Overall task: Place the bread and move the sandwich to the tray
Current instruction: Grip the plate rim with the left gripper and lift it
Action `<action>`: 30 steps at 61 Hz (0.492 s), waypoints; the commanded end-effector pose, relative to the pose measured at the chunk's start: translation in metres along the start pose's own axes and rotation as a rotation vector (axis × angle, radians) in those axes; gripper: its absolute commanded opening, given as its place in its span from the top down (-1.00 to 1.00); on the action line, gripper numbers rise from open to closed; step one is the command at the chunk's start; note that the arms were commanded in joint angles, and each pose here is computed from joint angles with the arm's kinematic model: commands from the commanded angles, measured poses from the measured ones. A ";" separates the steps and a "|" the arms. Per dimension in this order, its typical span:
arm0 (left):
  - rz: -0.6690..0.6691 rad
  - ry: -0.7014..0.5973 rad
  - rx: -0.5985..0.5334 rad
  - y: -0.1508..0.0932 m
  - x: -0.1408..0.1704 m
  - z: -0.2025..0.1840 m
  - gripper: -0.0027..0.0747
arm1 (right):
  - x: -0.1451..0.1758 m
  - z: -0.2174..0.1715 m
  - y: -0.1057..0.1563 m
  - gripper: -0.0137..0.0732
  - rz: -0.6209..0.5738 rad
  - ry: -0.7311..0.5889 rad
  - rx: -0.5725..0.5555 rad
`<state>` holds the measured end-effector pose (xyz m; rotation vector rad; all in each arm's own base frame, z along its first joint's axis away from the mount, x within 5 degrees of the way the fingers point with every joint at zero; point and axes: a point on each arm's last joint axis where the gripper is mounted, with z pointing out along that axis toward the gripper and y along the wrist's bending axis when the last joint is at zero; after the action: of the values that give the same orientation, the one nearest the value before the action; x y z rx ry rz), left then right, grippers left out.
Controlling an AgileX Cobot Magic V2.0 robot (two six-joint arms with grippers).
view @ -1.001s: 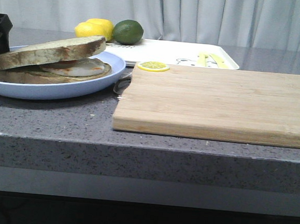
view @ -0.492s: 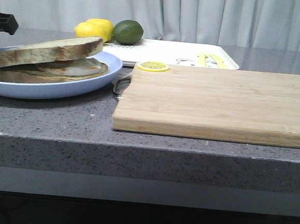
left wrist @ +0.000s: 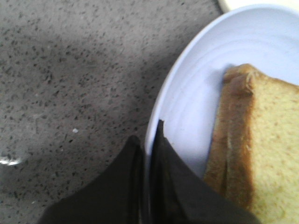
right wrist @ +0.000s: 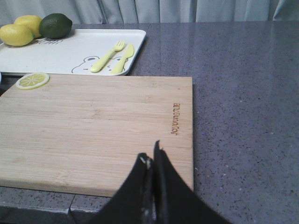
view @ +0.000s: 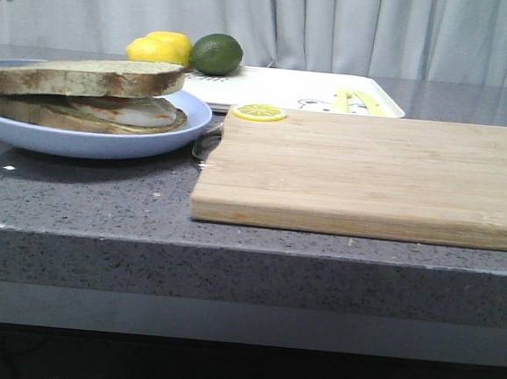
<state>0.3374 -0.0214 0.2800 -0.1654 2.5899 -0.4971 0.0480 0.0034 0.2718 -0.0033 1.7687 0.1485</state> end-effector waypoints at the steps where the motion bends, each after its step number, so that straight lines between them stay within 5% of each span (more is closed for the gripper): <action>1: -0.011 -0.095 0.167 -0.011 -0.015 -0.028 0.98 | -0.014 -0.002 0.001 0.82 -0.013 -0.089 -0.006; 30: -0.005 -0.210 0.297 -0.030 -0.047 -0.057 0.98 | -0.014 -0.002 0.001 0.82 -0.013 -0.089 -0.006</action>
<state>0.3493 -0.0146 0.3214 -0.0869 2.4377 -0.7184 0.0480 0.0034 0.2718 -0.0033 1.7687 0.1485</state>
